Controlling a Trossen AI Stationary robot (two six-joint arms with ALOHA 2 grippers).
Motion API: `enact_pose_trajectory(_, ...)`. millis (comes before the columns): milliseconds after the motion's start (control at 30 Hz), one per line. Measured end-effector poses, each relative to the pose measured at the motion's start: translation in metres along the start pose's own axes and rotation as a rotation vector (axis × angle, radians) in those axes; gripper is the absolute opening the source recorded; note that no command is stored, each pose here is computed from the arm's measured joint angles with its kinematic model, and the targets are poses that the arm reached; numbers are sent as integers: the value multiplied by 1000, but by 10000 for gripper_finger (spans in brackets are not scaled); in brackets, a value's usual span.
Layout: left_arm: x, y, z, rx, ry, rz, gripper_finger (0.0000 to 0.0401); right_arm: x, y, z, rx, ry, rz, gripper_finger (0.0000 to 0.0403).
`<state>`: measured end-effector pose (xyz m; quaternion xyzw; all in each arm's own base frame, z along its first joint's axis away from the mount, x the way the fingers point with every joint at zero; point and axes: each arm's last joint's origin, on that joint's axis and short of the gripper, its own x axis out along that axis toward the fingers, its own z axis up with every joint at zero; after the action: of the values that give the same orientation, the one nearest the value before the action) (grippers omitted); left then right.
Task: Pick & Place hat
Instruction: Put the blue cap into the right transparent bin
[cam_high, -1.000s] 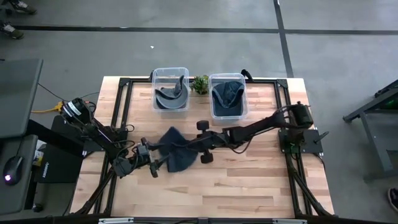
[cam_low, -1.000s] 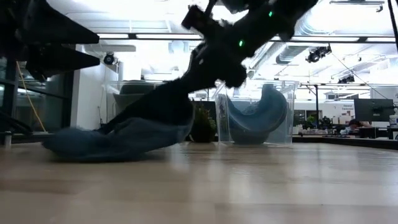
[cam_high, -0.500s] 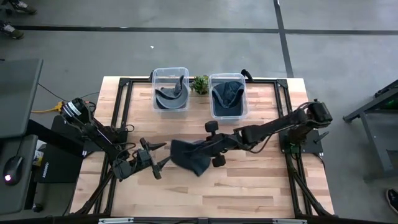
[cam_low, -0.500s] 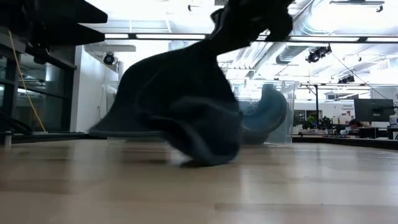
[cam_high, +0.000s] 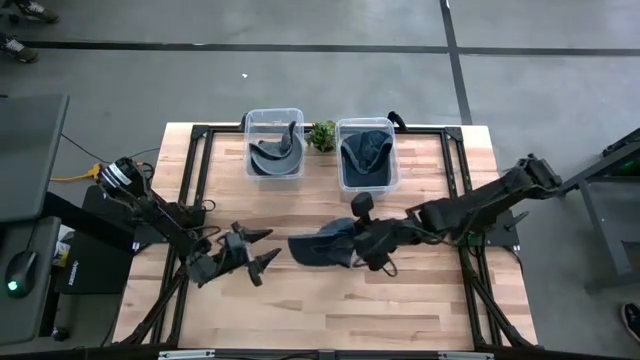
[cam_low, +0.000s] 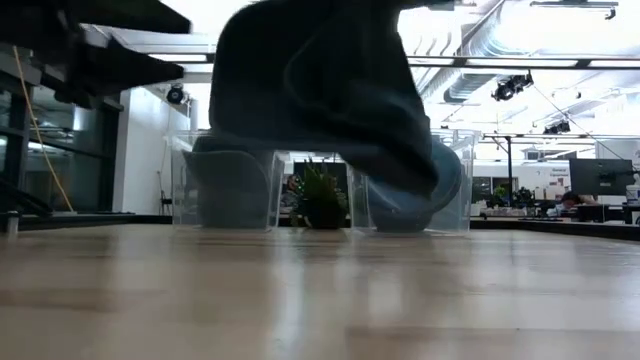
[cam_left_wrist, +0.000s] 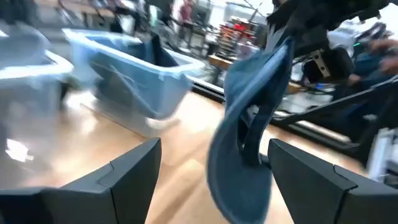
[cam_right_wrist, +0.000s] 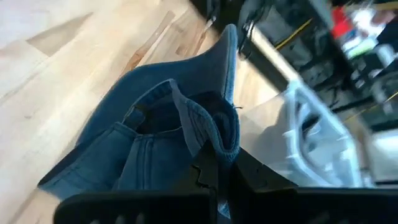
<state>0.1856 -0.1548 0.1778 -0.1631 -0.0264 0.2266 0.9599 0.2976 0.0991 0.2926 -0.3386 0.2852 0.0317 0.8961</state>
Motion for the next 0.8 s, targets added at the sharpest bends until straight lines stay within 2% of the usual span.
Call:
enact_pose_trajectory(167,32,9,3,-130,56,-86,293,-17,1,5,-61,-17,-38,1)
enact_pose_trajectory(467,68,21,12,-216,140,-230,293,-24,-1,-2,-123,77,-111,1)
enact_pose_trajectory(633,82,14,22,-187,152,-273,293,-21,-6,-3,-112,77,-117,1)
enact_pose_trajectory(800,96,10,28,-129,188,-218,293,-21,-7,-3,-100,76,-120,1)
